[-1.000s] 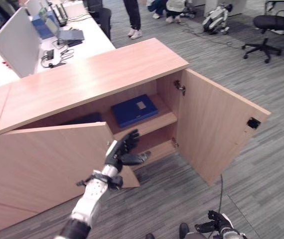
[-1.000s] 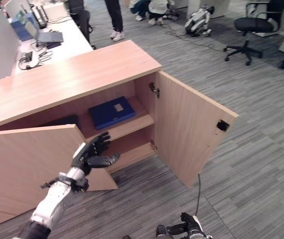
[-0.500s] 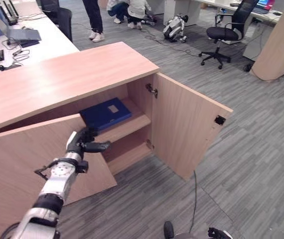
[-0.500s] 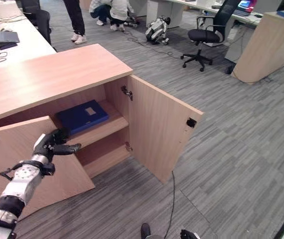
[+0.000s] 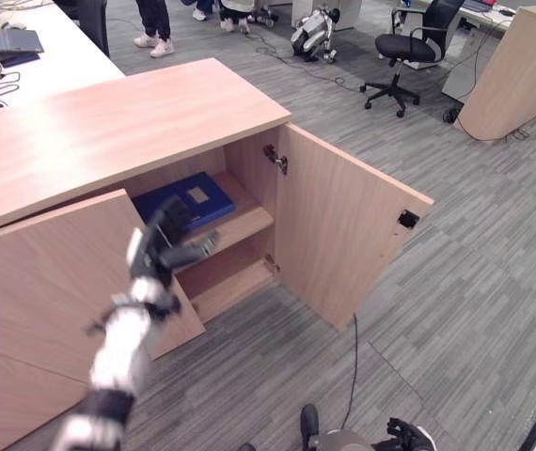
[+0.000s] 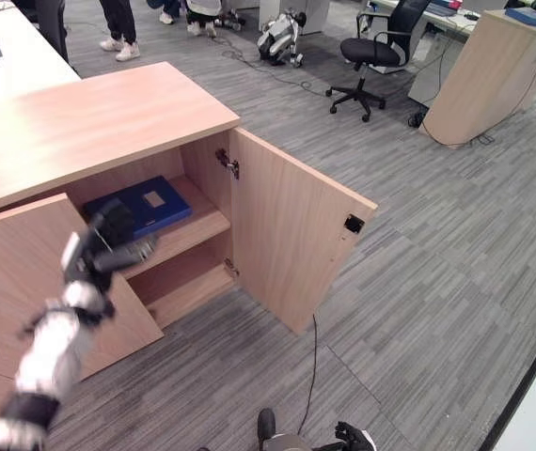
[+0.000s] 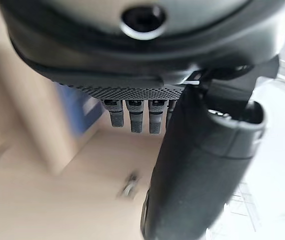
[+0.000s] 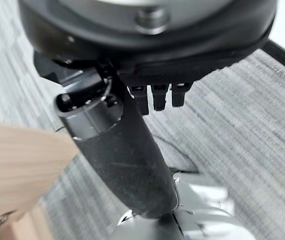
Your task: Put the empty folder in the office cabinet
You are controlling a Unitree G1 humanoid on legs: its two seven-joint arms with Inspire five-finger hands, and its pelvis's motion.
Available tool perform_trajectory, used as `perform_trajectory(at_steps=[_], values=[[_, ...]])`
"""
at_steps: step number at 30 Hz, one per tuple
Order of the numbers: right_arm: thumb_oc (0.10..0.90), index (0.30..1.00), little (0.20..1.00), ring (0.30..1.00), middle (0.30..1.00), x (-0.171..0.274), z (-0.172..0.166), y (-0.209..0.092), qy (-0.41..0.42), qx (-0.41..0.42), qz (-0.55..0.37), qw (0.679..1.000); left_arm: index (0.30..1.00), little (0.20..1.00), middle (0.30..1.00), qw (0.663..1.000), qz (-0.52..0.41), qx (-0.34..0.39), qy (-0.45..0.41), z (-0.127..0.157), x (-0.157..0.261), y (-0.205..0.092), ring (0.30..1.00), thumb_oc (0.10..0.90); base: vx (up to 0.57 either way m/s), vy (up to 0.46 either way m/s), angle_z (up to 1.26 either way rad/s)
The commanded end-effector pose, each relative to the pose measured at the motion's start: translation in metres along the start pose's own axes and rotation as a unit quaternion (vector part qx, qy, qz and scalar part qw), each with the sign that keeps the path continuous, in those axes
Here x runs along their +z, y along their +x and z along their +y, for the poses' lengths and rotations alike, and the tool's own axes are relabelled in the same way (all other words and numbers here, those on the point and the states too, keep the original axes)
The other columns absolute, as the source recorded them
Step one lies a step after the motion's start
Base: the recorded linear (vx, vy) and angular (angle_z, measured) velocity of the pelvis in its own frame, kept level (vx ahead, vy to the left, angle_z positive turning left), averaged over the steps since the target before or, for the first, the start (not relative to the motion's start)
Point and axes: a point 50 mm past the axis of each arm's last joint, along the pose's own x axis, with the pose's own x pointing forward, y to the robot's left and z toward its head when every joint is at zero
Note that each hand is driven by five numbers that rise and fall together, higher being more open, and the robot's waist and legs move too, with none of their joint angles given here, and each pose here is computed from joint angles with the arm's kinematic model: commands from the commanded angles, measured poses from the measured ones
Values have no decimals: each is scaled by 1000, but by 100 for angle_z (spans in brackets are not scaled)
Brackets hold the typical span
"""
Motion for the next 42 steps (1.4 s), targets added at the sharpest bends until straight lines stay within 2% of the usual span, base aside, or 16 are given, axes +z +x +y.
perform_trajectory(at_steps=[1, 3, 4, 6, 14, 18, 22, 29, 36, 42], values=[[800, 900, 900, 900, 900, 20, 13, 3, -6, 19, -28, 999, 900, 900, 900, 997, -36, -50, 47, -3, 26, 32, 900, 800, 13, -261, -113], [800, 900, 900, 900, 900, 16, 6, 3, -7, 10, -18, 1000, 900, 900, 900, 994, 56, -79, 49, -8, -22, 10, 900, 800, 40, -298, -85], [800, 900, 900, 900, 900, 13, 4, 3, -9, 7, -14, 1000, 900, 900, 900, 993, 73, -81, 54, -6, -29, 6, 900, 800, 117, -297, -27], [800, 900, 900, 900, 900, 3, -11, 2, -19, -11, 5, 1000, 900, 900, 900, 982, 166, -77, 36, -5, -71, -12, 900, 800, 168, -346, -23], [800, 900, 900, 900, 900, 0, -25, 2, -35, -27, 10, 999, 900, 900, 900, 967, 254, -3, 29, 19, -108, -36, 900, 800, 91, -276, -30], [800, 900, 900, 900, 900, 24, -34, 5, -43, -43, -20, 998, 900, 900, 900, 953, 299, 50, 17, 27, -129, -48, 900, 800, 81, -251, -59], [800, 900, 900, 900, 900, 42, -37, 7, -55, -47, -43, 996, 900, 900, 900, 917, 387, 84, 48, 37, -159, -80, 900, 800, 134, 27, -35], [800, 900, 900, 900, 900, 55, -27, 7, -51, -28, -70, 996, 900, 900, 900, 882, 445, 128, 88, 70, -166, -111, 900, 800, 108, 94, -16], [800, 900, 900, 900, 900, 85, -11, 6, -31, -10, -121, 992, 900, 900, 900, 867, 461, 147, 114, 85, -163, -122, 900, 800, 60, 127, 22], [800, 900, 900, 900, 900, 82, -3, 4, -18, 5, -124, 992, 900, 900, 900, 862, 466, 158, 120, 91, -163, -126, 900, 800, 26, 77, 2]])
